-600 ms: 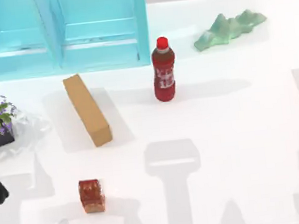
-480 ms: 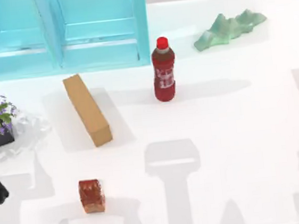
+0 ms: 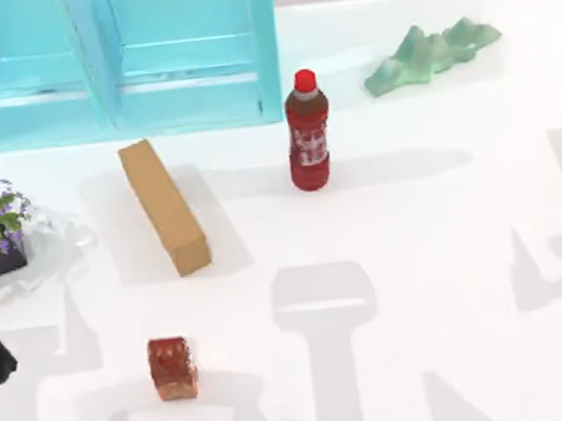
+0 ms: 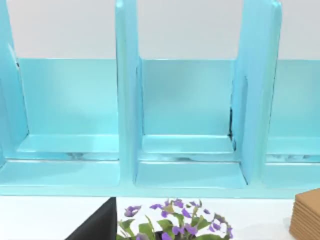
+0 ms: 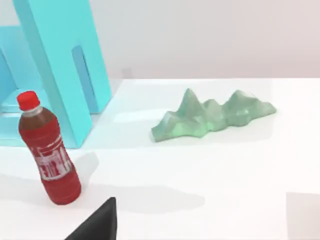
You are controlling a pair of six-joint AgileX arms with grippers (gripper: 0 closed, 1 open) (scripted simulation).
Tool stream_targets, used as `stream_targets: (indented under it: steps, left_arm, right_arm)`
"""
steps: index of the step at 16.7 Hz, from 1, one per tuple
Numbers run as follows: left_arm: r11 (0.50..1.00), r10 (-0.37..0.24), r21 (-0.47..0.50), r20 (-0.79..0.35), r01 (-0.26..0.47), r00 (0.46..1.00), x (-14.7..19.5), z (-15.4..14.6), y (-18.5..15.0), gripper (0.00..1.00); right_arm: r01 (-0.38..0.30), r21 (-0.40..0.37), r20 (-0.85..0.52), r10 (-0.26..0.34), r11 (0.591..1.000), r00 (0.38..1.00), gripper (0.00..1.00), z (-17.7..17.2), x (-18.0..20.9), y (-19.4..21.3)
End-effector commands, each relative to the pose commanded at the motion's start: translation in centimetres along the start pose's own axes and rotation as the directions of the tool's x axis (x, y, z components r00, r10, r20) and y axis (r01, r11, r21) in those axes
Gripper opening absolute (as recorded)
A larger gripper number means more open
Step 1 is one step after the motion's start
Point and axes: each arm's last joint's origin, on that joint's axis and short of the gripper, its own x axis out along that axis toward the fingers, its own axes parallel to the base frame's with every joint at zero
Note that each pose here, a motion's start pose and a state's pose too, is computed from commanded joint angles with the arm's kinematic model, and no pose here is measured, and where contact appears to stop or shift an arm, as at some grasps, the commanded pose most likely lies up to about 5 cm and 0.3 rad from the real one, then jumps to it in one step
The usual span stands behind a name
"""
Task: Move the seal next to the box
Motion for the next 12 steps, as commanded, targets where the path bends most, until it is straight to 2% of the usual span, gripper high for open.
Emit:
stream_targets:
  steps: [3,6,9,12]
  left_arm:
    - [1.0,0.0,0.0,0.0,0.0,1.0,0.0,0.0,0.0,1.0]
    - [1.0,0.0,0.0,0.0,0.0,1.0,0.0,0.0,0.0,1.0]
    - [1.0,0.0,0.0,0.0,0.0,1.0,0.0,0.0,0.0,1.0]
    - [1.0,0.0,0.0,0.0,0.0,1.0,0.0,0.0,0.0,1.0]
  right_arm:
    - [-0.131,0.078,-0.156,0.141,0.988,0.978,1.0,6.0,0.9,2.8]
    - [-0.217,0.168,-0.336,0.263,0.962,0.904,1.0,12.0,3.5,7.0]
    - [-0.232,0.243,-0.528,0.33,0.942,0.783,1.0,16.1,7.6,12.8]
    - [-0.179,0.27,-0.708,0.321,0.946,0.629,1.0,16.7,12.1,19.6]
